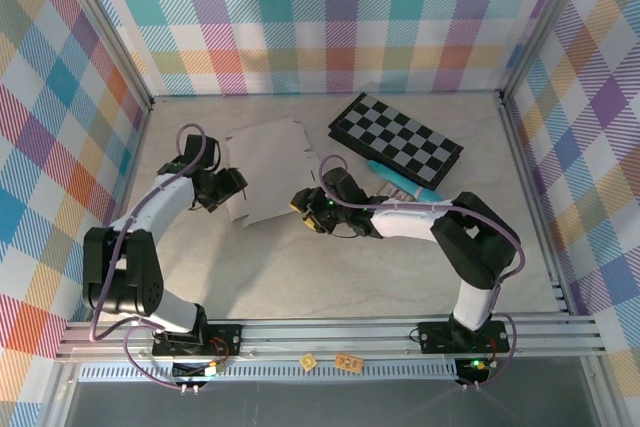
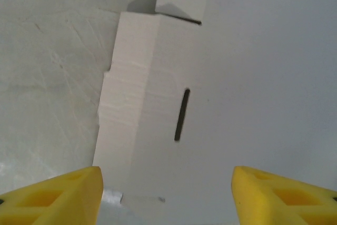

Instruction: Fold the paper box

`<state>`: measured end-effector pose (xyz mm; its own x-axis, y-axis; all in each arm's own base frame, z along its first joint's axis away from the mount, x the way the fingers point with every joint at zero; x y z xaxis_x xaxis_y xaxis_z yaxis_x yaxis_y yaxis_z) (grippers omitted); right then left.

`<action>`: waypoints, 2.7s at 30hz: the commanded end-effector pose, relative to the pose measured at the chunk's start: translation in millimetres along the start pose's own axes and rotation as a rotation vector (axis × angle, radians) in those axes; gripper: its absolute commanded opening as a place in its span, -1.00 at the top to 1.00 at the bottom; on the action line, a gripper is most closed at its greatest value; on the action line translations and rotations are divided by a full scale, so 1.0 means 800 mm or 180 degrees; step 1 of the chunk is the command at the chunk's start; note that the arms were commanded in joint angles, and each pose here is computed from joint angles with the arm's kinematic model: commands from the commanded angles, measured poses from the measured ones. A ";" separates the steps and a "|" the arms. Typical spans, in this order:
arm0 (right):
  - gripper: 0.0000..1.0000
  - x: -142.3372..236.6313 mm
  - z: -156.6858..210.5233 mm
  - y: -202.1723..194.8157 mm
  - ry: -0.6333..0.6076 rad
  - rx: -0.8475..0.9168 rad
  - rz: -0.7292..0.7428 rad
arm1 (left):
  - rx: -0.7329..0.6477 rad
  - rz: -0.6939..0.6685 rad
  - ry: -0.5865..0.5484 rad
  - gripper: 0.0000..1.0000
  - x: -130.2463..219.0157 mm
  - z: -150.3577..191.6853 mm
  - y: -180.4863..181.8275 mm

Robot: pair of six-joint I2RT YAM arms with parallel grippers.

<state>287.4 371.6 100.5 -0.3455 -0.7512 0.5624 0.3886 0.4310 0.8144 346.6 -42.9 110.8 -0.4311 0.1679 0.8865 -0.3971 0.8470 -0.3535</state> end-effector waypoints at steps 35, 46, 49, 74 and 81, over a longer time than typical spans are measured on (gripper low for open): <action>1.00 -0.009 -0.056 0.125 -0.0799 -0.0262 -0.0654 | 0.0169 0.0398 -0.0549 -0.18 0.077 -0.106 -0.064; 1.00 0.099 -0.090 0.249 -0.0862 -0.0261 -0.0717 | -0.0777 0.0926 -0.1872 -0.07 0.250 -0.116 -0.150; 1.00 0.124 -0.099 0.266 -0.0775 -0.0395 -0.0675 | -0.1324 0.1064 -0.2029 -0.03 0.280 -0.085 -0.158; 1.00 0.237 -0.077 0.293 -0.0308 -0.0823 -0.0261 | -0.3500 0.1254 -0.2913 -0.32 0.225 -0.057 -0.212; 1.00 0.247 -0.080 0.287 -0.0315 -0.0916 -0.0212 | -0.3558 0.1526 -0.2720 0.19 0.211 -0.045 -0.237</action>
<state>378.9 297.4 373.8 -0.4720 -0.6999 0.5360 0.5665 0.2251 0.7928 378.2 -142.4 309.6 -0.8422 0.4727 0.2593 0.5236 0.8318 0.1844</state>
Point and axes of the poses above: each hand's point on the last joint's axis, 136 mm out from that joint toward the fingers, its own x axis back along the fingers, its own y axis along the line the jaws close on, z = x × y, the point moved 2 cm from there along x, back along the fingers, and after that the axes turned 5 degrees about -x, right-handed, at the moved point
